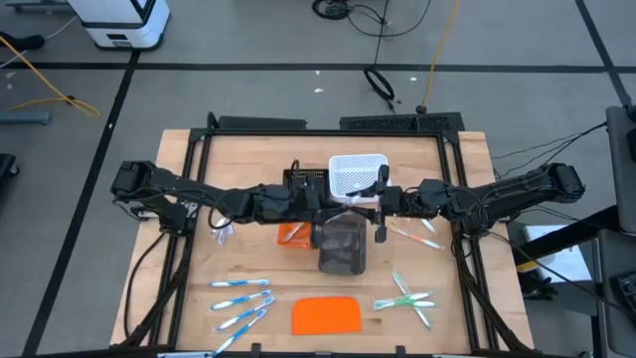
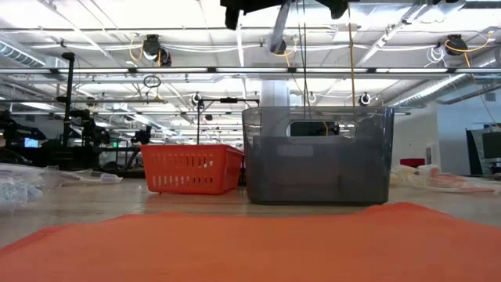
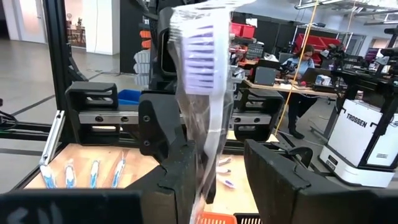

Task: Pick & Place Toothbrushes
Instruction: Put the violet toothbrush into the transparent bin

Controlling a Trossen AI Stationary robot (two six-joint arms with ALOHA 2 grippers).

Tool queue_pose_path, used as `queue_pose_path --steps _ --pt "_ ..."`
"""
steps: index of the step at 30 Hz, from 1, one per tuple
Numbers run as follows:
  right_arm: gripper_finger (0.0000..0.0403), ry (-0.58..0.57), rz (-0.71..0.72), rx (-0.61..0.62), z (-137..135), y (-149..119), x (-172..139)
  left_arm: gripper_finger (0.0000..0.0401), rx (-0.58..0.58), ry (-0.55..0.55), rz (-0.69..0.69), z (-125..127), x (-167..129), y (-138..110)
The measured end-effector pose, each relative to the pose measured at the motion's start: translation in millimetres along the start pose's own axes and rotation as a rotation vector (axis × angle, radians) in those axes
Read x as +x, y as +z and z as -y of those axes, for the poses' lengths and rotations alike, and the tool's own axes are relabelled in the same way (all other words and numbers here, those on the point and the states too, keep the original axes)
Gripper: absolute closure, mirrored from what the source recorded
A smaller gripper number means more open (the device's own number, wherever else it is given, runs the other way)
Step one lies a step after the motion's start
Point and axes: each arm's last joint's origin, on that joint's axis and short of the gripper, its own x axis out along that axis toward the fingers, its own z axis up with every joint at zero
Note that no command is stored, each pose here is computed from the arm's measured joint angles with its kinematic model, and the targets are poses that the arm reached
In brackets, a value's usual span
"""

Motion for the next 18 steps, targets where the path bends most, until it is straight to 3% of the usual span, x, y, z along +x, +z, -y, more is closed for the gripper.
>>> queue_pose_path --steps 5,10,18 --pt "0.0304 0.026 0.003 -0.002 -0.7 0.1 0.0 0.0384 0.000 0.002 -0.005 -0.7 0.1 -0.5" --pt "0.0384 0.029 0.001 -0.027 -0.8 -0.2 0.0 0.0395 0.004 0.002 -0.009 -0.7 0.1 -0.9" --pt "0.0396 0.037 -0.002 -0.031 -1.1 -0.5 0.0 0.0358 0.000 0.003 -0.013 -0.8 0.2 -1.3"
